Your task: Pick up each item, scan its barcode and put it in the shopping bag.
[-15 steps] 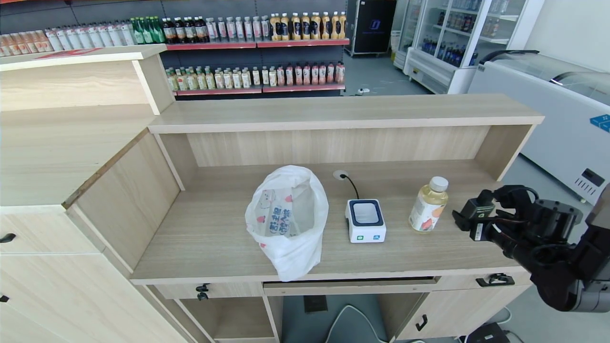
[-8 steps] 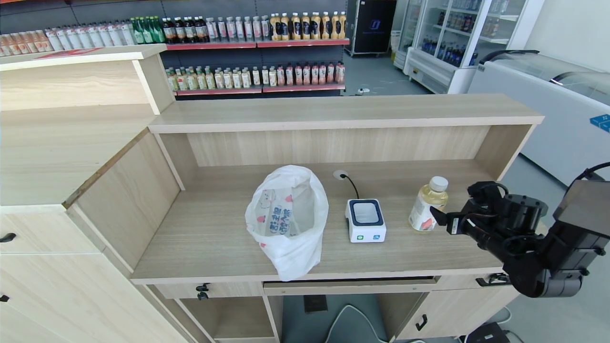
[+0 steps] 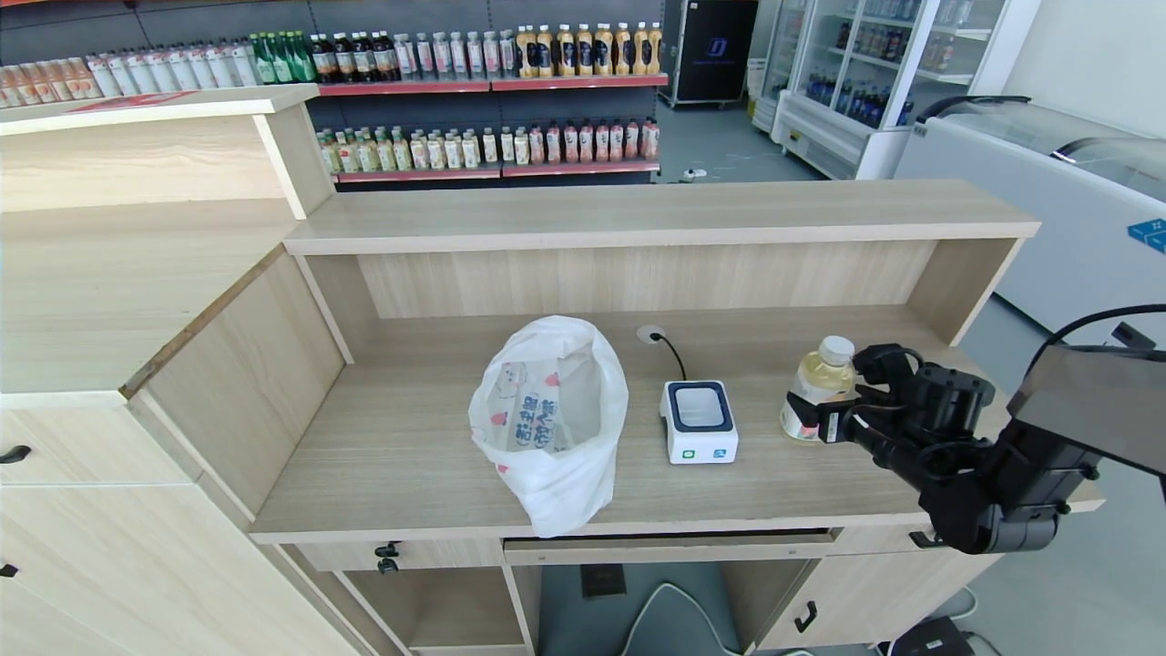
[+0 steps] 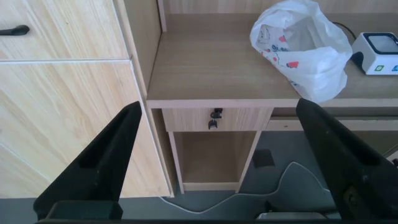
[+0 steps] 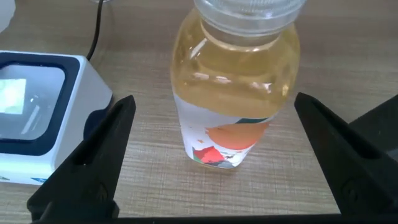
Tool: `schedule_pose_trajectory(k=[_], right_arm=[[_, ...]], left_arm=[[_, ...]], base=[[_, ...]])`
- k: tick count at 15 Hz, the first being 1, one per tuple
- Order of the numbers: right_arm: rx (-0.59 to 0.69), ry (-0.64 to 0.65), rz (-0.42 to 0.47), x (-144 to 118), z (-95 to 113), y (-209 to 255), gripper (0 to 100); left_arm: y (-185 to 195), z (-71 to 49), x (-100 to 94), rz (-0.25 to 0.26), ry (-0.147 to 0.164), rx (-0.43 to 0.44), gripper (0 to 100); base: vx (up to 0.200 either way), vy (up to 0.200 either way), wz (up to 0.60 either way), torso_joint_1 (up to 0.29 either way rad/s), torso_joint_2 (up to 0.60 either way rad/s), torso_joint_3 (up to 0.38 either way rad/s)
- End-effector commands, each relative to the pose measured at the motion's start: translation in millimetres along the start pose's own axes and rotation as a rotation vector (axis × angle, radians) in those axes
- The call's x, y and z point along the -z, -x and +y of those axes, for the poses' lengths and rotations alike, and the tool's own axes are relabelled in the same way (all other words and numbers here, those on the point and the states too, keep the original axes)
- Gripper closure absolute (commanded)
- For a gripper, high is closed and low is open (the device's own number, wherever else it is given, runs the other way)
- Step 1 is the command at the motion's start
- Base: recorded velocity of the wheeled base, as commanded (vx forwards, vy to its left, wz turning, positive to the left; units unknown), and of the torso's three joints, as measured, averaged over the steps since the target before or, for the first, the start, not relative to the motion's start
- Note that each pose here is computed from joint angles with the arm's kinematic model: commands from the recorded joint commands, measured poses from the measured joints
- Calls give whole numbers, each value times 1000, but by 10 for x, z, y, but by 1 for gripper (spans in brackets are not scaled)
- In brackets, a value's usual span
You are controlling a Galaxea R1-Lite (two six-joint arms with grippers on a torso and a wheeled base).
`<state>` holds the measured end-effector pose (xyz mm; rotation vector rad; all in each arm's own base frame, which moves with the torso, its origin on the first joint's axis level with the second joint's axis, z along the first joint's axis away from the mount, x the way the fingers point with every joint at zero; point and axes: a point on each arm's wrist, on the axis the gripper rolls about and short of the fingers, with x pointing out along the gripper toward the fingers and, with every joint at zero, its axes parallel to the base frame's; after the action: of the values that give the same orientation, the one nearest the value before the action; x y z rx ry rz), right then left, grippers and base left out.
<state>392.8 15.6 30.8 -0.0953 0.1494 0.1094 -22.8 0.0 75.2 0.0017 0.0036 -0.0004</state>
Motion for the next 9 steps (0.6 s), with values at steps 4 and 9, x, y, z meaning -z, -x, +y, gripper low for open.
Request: schedule_pose_trajectory(k=[4, 9], right_arm=[[-7, -9, -11, 119, 68, -237, 0], [15, -59, -15, 164, 151, -480, 0]], left_arm=[[0, 0, 0, -1, 0, 0, 0], [0, 0, 0, -1, 0, 0, 0]], base=[[0, 0, 0, 0, 0, 0], [0, 0, 0, 0, 0, 0]])
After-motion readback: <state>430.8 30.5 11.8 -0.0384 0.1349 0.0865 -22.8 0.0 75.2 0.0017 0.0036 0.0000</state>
